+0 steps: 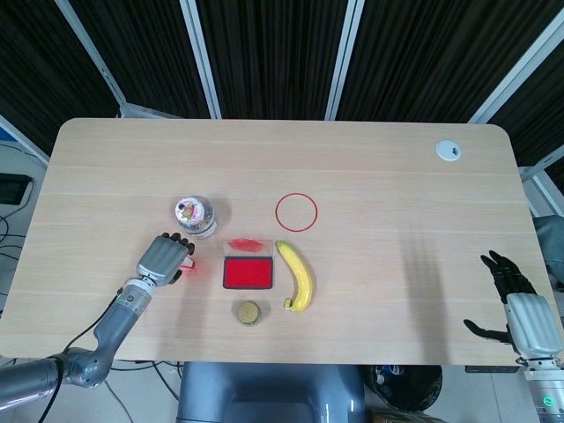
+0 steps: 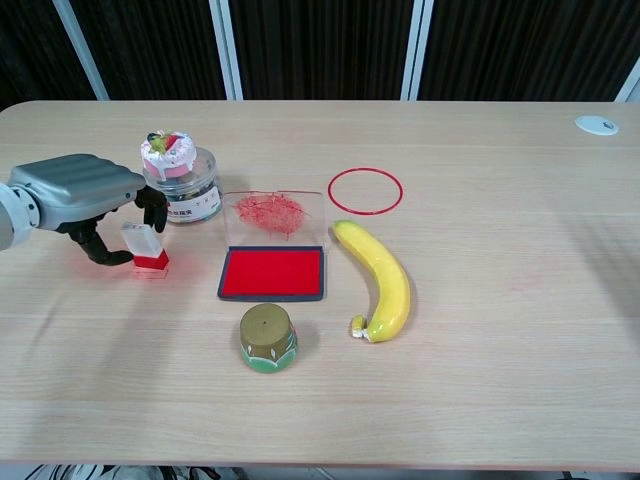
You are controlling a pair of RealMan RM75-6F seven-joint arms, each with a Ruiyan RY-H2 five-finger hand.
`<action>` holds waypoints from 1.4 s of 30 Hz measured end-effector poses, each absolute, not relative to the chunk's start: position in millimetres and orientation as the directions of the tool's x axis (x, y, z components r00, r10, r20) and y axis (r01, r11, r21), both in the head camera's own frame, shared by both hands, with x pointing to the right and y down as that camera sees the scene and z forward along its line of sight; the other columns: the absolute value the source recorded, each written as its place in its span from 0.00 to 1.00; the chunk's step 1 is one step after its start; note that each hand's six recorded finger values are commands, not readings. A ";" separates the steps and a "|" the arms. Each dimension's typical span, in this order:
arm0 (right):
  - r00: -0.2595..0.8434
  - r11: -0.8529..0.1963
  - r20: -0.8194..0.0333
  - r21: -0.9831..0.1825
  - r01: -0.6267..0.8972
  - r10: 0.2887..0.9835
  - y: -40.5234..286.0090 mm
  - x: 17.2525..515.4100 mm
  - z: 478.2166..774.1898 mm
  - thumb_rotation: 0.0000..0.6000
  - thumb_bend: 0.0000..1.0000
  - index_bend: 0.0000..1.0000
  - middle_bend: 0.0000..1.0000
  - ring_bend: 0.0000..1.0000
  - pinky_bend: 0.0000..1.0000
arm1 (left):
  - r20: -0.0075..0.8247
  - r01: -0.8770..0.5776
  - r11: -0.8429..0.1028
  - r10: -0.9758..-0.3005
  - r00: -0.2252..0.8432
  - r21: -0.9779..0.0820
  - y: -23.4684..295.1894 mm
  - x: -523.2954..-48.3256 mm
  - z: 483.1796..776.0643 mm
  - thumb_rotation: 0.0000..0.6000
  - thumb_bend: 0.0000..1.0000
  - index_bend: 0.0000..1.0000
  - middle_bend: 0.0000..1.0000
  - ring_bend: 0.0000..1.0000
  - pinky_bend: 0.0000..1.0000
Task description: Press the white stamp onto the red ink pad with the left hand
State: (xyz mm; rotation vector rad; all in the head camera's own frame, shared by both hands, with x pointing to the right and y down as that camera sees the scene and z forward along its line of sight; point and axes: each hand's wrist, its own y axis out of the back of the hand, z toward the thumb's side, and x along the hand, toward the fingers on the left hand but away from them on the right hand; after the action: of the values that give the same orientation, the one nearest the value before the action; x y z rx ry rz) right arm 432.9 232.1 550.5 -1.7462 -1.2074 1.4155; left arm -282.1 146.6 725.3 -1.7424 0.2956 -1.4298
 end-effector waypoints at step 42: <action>0.025 -0.422 -0.433 -0.859 0.290 0.901 232.8 432.5 550.3 1.00 0.08 0.00 0.00 0.00 0.18 | 0.697 0.325 -0.617 -0.634 0.335 -0.717 150.0 -284.6 729.9 1.00 0.40 0.51 0.49 0.33 0.43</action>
State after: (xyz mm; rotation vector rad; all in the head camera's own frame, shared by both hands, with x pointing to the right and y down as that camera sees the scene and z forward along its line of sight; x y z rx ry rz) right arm 432.5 232.8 550.3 -1.7503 -1.2123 1.4159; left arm -284.6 150.0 729.9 -1.7484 0.2762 -1.4157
